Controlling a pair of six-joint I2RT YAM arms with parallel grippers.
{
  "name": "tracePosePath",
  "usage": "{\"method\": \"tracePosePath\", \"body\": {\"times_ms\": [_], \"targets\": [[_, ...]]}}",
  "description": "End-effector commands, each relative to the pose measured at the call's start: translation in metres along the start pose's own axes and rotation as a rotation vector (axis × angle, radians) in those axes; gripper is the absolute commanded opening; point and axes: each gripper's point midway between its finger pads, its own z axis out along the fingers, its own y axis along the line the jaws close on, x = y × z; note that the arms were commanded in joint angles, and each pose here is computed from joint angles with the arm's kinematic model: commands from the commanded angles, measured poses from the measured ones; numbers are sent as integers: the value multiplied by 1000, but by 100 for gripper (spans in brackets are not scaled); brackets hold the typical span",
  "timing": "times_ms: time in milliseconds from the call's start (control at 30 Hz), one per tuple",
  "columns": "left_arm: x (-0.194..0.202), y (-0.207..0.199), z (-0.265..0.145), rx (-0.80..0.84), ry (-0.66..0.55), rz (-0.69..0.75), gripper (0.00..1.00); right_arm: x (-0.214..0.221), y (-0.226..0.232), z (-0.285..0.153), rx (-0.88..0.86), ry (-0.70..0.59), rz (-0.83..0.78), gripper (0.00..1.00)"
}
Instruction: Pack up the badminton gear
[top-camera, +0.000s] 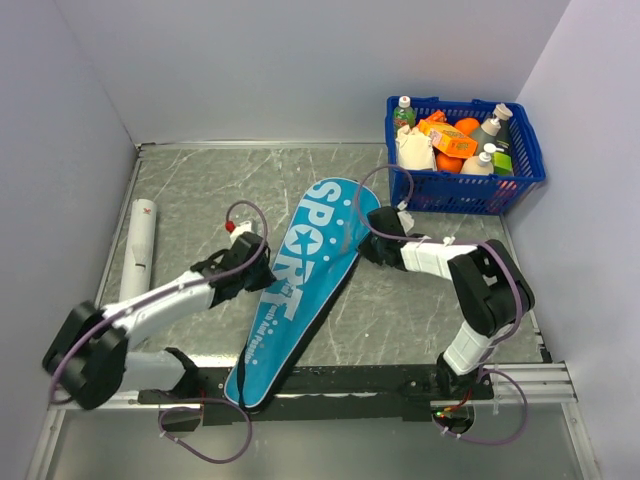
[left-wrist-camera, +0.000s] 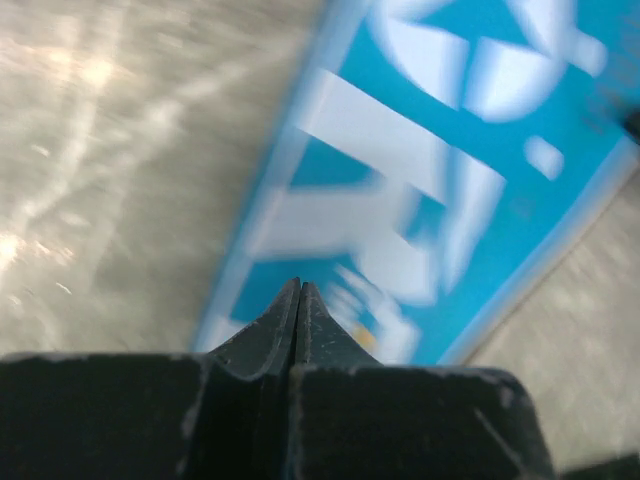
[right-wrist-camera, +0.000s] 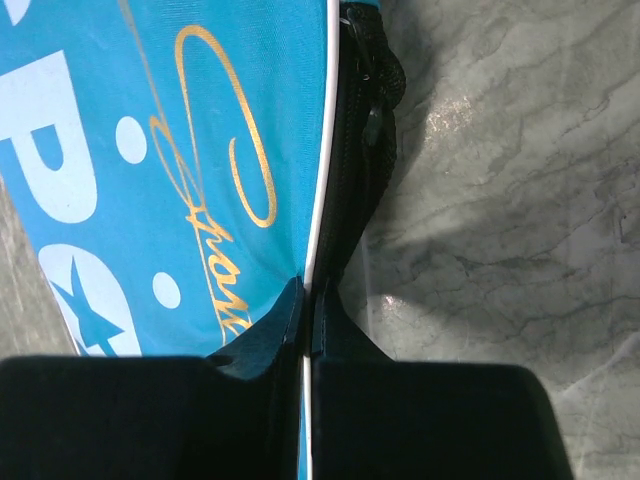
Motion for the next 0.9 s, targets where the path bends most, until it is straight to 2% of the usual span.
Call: {"method": "tracePosePath", "body": {"times_ms": [0, 100, 200, 333, 567, 867], "targets": [[6, -52, -55, 200, -19, 85, 1, 25, -14, 1, 88, 119, -39, 0], [26, -75, -89, 341, 26, 84, 1, 19, -9, 5, 95, 119, -46, 0], [57, -81, -109, 416, 109, 71, 1, 12, -4, 10, 97, 122, -41, 0], [99, -68, -108, 377, 209, 72, 1, -2, 5, 16, 101, 115, -26, 0], [162, -67, -94, 301, 327, 214, 1, -30, 22, 27, 126, 97, 23, 0], [183, -36, -67, 112, 343, 261, 1, -62, 47, 53, 130, 109, 90, 0]]}}
